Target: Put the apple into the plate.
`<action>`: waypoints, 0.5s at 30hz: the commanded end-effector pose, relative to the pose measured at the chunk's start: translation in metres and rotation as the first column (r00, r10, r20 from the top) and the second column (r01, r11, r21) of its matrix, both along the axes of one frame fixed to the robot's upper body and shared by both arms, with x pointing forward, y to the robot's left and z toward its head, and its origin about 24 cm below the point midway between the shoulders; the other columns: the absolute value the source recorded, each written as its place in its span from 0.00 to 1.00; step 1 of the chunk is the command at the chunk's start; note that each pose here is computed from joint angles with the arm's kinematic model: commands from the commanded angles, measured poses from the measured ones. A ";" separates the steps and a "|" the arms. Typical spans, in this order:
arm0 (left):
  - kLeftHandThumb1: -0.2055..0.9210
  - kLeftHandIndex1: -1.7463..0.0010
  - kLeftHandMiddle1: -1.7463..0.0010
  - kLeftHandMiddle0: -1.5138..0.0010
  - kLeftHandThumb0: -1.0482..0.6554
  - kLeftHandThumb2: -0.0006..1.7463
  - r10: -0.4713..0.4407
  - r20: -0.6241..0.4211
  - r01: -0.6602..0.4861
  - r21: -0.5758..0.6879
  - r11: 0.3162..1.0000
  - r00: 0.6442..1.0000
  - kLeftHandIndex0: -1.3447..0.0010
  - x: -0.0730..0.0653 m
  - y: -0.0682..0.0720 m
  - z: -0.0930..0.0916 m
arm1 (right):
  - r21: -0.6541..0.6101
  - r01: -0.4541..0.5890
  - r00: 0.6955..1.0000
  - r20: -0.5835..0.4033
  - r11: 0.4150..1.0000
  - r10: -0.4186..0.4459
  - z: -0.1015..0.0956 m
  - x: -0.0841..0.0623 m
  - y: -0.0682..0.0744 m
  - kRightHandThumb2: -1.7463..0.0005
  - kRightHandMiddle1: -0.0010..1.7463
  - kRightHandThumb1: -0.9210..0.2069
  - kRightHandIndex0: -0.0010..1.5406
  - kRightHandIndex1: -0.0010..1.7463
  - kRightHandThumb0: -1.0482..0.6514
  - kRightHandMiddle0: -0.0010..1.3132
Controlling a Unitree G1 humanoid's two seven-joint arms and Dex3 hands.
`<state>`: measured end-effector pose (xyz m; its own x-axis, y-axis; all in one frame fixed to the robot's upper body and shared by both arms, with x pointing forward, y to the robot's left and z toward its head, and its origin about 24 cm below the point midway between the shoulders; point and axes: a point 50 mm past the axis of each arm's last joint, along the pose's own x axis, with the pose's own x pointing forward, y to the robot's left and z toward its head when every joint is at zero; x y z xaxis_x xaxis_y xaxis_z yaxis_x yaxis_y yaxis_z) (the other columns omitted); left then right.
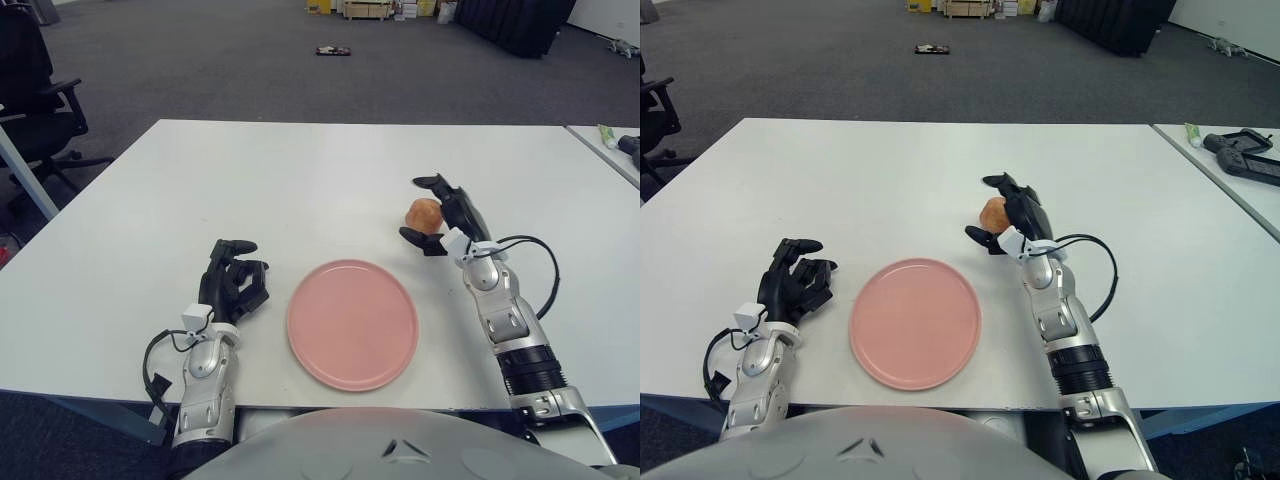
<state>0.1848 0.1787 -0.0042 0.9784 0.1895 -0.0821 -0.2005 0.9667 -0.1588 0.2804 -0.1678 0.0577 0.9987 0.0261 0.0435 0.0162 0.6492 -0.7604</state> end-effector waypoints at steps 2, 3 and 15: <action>0.67 0.01 0.00 0.78 0.61 0.60 -0.006 -0.031 0.006 -0.004 1.000 0.999 0.76 -0.001 -0.001 -0.004 | -0.042 0.031 0.999 0.020 0.999 -0.030 0.005 0.008 0.005 0.86 0.00 0.08 0.00 0.00 0.00 0.00; 0.67 0.01 0.00 0.78 0.61 0.60 -0.007 -0.031 0.007 -0.003 1.000 0.999 0.76 -0.001 -0.001 -0.004 | -0.046 0.040 0.999 0.018 0.998 -0.039 0.005 0.008 0.004 0.87 0.00 0.08 0.00 0.00 0.00 0.00; 0.68 0.00 0.09 0.72 0.61 0.57 -0.011 -0.027 0.011 0.000 1.000 1.000 0.76 -0.001 0.000 -0.004 | -0.107 0.139 0.990 -0.020 0.985 -0.142 0.001 0.022 -0.001 0.93 0.00 0.18 0.00 0.00 0.07 0.00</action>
